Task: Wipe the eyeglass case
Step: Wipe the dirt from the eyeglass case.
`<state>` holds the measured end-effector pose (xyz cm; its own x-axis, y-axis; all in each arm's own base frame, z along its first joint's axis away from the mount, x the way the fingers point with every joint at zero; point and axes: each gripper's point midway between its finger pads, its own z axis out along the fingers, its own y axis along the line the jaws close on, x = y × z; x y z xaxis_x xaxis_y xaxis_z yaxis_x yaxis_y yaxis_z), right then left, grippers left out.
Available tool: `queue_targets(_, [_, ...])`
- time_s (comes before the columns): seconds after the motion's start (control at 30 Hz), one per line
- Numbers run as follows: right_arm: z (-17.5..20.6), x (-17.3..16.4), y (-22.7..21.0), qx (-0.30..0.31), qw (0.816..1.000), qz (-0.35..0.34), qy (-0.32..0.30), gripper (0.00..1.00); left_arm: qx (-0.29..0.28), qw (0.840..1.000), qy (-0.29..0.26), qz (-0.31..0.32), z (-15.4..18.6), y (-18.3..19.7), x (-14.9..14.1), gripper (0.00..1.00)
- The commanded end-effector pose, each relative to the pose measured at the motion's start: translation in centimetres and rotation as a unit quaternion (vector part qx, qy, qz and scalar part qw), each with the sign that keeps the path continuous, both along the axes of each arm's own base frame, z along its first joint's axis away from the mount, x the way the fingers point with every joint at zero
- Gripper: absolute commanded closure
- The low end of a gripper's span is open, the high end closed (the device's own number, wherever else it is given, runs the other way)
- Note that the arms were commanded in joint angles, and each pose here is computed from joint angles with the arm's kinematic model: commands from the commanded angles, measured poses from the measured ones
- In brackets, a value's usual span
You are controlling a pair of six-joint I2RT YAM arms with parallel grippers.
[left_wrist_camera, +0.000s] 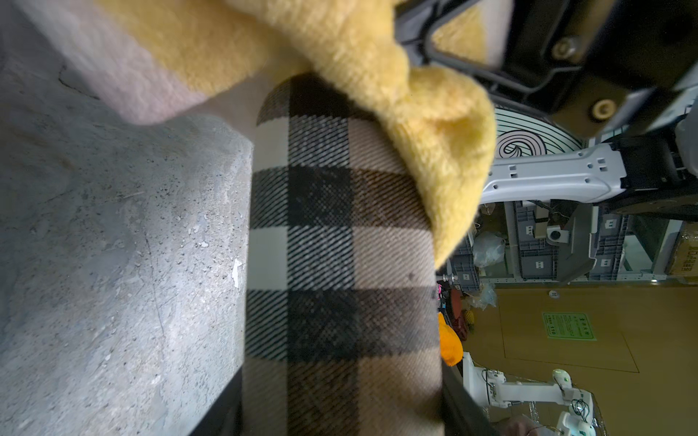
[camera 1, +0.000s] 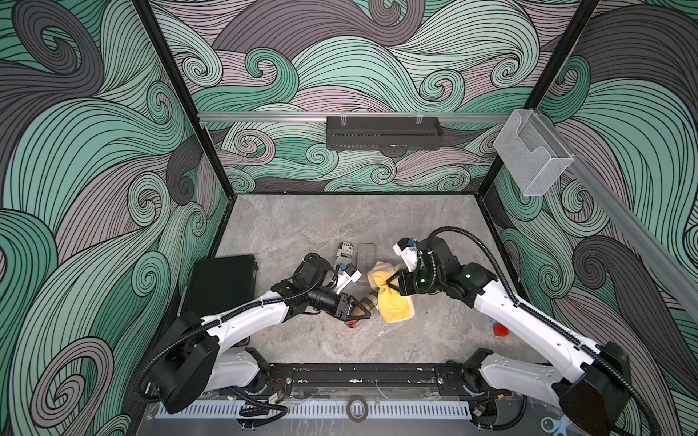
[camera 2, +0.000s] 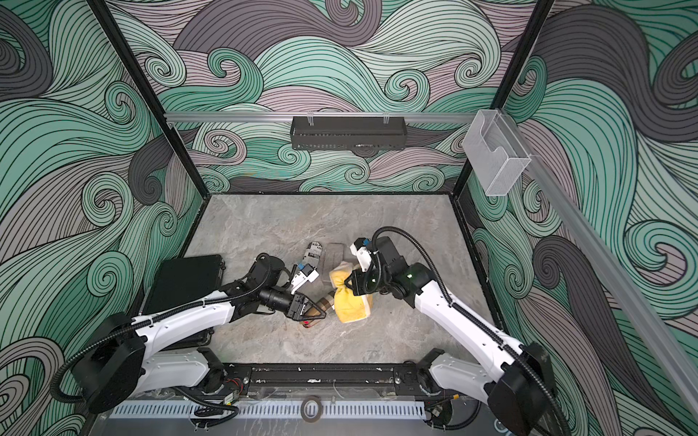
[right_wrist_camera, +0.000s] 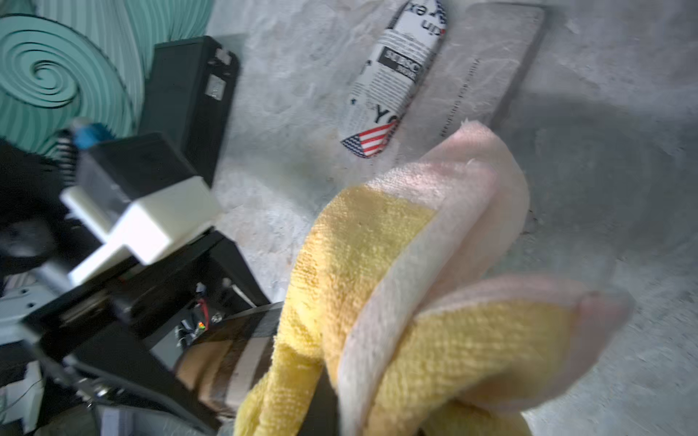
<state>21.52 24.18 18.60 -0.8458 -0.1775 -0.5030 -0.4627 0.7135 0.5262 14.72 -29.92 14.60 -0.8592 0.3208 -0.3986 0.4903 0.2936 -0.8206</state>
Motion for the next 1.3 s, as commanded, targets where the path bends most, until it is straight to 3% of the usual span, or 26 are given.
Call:
queue_targets(0.0, [0.7, -1.9, 1.9, 0.053, 0.996, 0.059, 0.03, 1.0, -0.038, 0.997, -0.059, -0.009, 2.9, -0.9, 0.6, 0.52])
queue_targets(0.2, [-4.1, 0.2, -3.7, -0.127, 0.991, -0.043, 0.028, 1.0, 0.0, 0.997, -0.077, 0.001, 2.2, -0.7, 0.6, 0.52])
queue_targets(0.27, [-4.2, 1.1, -5.5, -0.157, 0.984, -0.082, 0.013, 1.0, 0.029, 0.995, -0.092, 0.006, 1.9, -0.6, 0.7, 0.52])
queue_targets(0.47, [-1.4, 2.5, -7.2, -0.137, 0.983, -0.12, -0.018, 1.0, 0.13, 0.974, -0.182, 0.021, 1.0, -0.4, 1.2, 0.52])
queue_targets(0.6, [0.2, 3.1, -7.8, -0.123, 0.985, -0.121, -0.021, 1.0, 0.213, 0.943, -0.252, 0.033, 0.5, 0.2, 1.9, 0.52])
queue_targets(0.77, [2.7, 2.4, -4.3, -0.035, 0.999, -0.028, 0.001, 1.0, 0.255, 0.909, -0.33, 0.028, 0.9, -0.2, 2.1, 0.51])
queue_targets(0.9, [3.2, 2.2, -2.6, -0.017, 0.999, 0.026, 0.016, 1.0, 0.294, 0.877, -0.38, 0.023, 1.2, 0.0, 2.7, 0.51])
queue_targets(1.27, [2.5, 0.8, 2.8, 0.063, 0.978, 0.175, 0.094, 1.0, 0.321, 0.818, -0.477, -0.014, 2.4, -1.7, 2.1, 0.5])
